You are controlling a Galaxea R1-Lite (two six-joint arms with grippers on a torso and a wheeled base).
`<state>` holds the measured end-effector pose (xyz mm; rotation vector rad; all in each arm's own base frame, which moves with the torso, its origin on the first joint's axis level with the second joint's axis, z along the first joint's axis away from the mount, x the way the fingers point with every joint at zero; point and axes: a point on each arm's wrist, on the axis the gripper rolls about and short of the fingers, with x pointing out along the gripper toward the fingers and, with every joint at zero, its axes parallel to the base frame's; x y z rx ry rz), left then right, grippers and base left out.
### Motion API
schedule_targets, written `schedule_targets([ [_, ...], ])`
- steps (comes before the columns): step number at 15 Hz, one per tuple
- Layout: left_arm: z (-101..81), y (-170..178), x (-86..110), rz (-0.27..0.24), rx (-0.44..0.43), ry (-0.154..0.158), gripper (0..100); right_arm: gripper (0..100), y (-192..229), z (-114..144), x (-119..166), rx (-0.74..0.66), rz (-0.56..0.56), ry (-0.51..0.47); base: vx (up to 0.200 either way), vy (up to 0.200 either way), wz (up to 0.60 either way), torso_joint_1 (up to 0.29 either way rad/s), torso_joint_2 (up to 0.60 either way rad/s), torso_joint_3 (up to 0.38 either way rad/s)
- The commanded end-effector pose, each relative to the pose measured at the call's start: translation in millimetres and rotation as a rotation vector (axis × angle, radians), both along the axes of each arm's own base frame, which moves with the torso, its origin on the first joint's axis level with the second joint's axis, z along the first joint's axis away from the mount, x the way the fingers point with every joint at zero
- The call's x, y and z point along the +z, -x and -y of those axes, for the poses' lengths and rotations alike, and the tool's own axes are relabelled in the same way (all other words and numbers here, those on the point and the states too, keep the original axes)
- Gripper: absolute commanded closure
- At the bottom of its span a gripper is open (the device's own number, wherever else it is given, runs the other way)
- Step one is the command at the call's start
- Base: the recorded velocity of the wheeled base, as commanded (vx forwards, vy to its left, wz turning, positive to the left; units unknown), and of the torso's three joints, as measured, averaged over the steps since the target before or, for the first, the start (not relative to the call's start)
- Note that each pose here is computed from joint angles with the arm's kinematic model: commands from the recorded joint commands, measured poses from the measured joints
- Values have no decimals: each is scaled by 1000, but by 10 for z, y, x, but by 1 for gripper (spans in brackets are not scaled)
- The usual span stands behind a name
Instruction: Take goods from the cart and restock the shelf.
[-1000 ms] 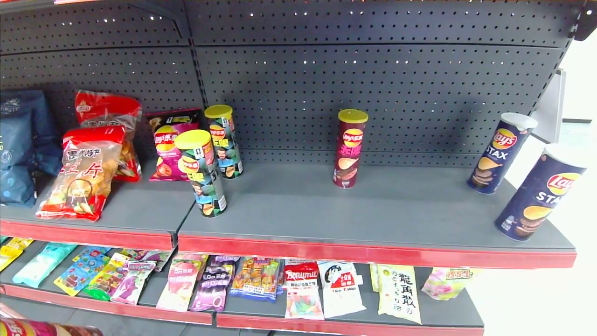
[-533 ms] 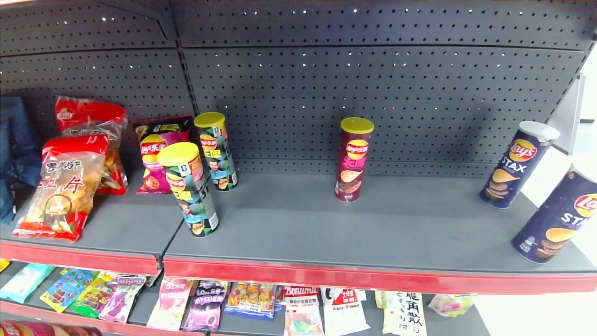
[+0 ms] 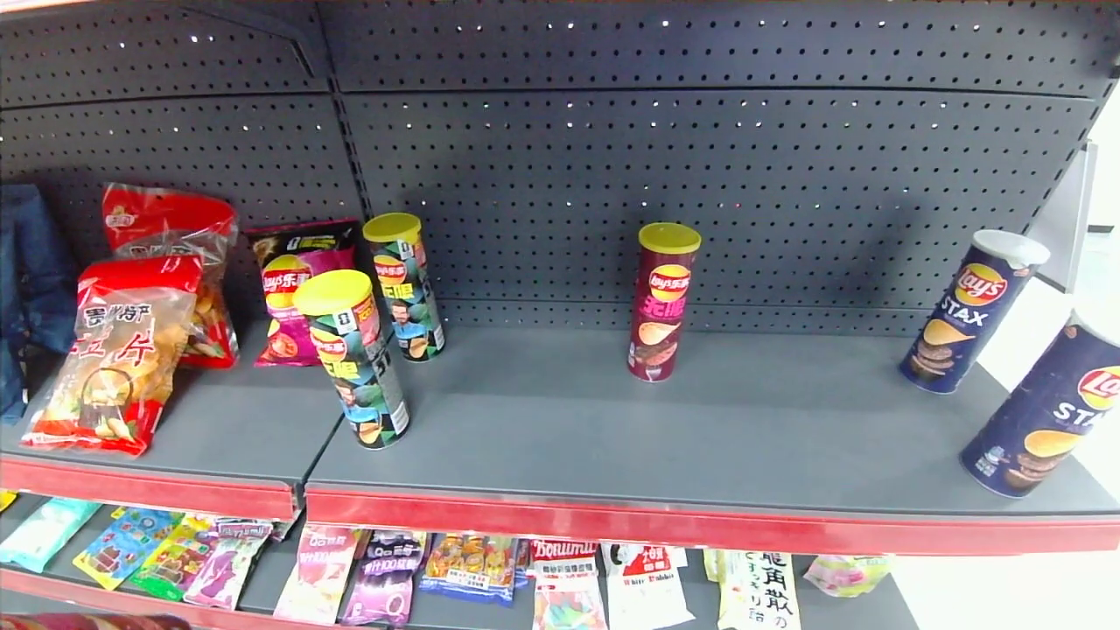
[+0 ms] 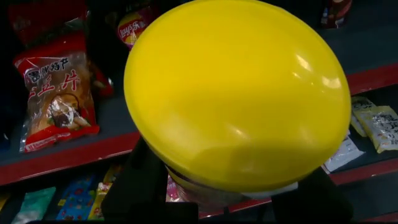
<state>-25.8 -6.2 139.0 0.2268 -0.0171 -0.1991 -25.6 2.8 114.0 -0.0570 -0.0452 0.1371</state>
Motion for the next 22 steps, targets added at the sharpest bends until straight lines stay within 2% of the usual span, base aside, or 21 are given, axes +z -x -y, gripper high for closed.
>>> schedule_targets([
  [1, 0, 29, 9, 23, -5, -1, 100, 0, -660, -53, 778, 179, -218, 95, 0, 0, 0, 0, 0, 0],
  [3, 1, 46, 23, 36, -5, 0, 100, 0, -1047, -84, 942, 186, -268, 101, 0, 0, 0, 0, 0, 0],
  [4, 1, 58, 19, 44, -5, 0, 100, 0, -1452, -231, 1064, 275, -253, 109, 0, 0, 0, 0, 0, 0],
  [5, 1, 61, 16, 36, -2, 0, 100, 0, -1665, -386, 1083, 318, -257, 117, 0, 0, 0, 0, 0, 0],
  [6, 1, 59, 10, 29, 0, -1, 100, 0, -1777, -466, 1060, 329, -278, 119, 0, 0, 0, 0, 0, 0],
  [8, -1, 57, -17, 24, 11, -1, 100, 0, -2267, -843, 1005, 395, -319, 78, 0, 0, 0, 0, 0, 0],
  [11, -5, 63, -25, 28, 40, -2, 100, 0, -2768, -1153, 943, 395, -282, 76, 0, 0, 0, 0, 0, 0],
  [15, -14, 72, -18, 17, 83, -1, 100, 0, -3071, -1491, 860, 445, -306, 61, 0, 0, 0, 0, 0, 0],
  [22, -17, 51, -15, 0, 90, -1, 100, 0, -3351, -1505, 660, 397, -334, 43, 0, 0, 0, 0, 0, 0],
])
